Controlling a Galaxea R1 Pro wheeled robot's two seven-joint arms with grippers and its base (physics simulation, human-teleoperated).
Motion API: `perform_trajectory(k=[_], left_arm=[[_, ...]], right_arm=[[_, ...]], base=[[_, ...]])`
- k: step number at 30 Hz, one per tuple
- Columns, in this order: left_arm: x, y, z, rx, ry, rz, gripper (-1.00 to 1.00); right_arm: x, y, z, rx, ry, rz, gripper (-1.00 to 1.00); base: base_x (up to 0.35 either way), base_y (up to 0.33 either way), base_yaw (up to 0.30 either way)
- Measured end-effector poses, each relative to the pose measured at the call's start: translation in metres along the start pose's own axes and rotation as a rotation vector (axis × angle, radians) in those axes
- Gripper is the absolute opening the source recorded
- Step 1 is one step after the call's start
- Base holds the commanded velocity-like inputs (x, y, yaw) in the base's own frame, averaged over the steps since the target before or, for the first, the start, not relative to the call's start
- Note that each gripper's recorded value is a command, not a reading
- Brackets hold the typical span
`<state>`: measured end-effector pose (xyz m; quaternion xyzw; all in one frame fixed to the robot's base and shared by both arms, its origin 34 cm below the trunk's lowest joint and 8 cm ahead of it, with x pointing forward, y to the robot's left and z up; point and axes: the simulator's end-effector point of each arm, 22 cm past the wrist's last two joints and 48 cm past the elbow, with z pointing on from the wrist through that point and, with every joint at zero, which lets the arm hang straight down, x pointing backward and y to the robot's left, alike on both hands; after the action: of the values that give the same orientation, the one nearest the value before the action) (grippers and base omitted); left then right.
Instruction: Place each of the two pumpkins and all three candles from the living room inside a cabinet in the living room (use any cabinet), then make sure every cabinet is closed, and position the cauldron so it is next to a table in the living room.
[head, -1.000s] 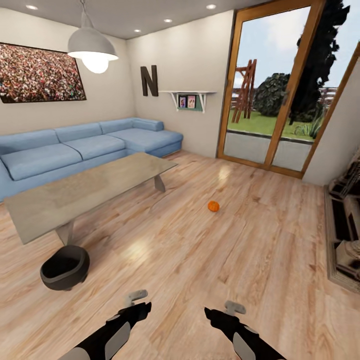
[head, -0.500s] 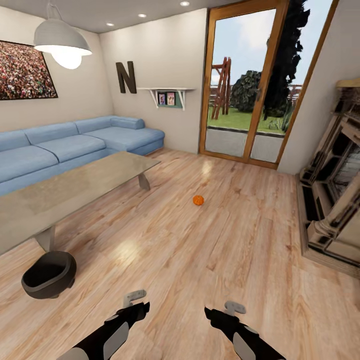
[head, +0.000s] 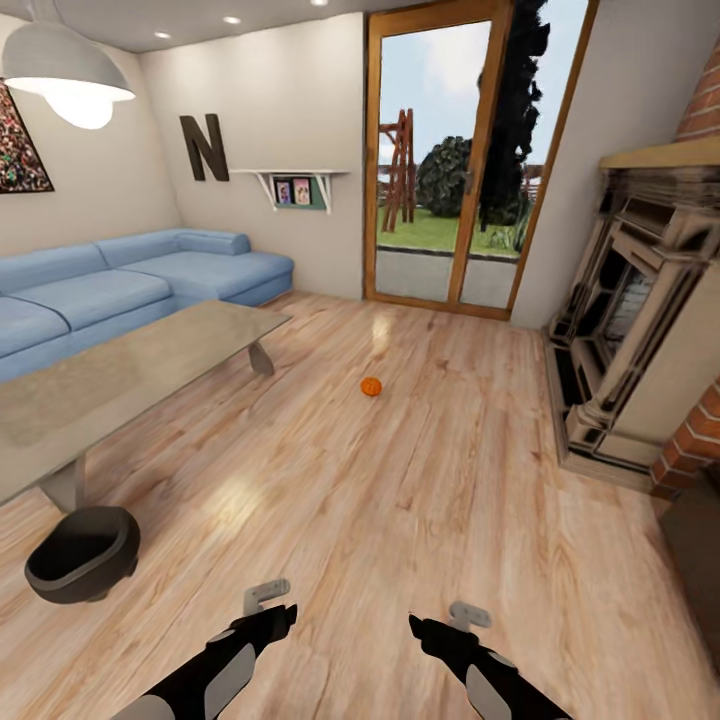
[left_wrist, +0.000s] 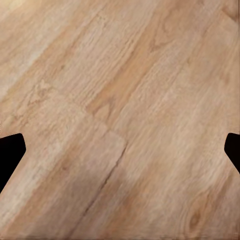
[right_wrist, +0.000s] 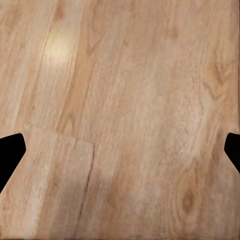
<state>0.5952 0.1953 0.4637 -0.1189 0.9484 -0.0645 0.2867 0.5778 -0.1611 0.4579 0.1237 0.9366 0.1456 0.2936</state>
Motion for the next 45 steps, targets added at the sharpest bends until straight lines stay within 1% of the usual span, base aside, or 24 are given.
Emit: perform_trajectory(k=[14,23,45], left_arm=[[0.006,0.002,0.003,-0.005,0.012,-0.001,1.0],[0.01,0.003,0.005,-0.007,0.021,-0.001,1.0],[0.022,0.008,0.01,-0.015,0.045,-0.003,1.0]], right_arm=[[0.006,-0.003,0.002,0.005,0.012,0.002,1.0],[0.018,-0.01,0.003,0.019,0.036,0.006,1.0],[0.03,-0.014,0.007,0.027,0.06,0.011,1.0]], base=[[-0.243,0.216,-0.253],[-0.243,0.216,-0.235],[-0.243,0.216,-0.227]])
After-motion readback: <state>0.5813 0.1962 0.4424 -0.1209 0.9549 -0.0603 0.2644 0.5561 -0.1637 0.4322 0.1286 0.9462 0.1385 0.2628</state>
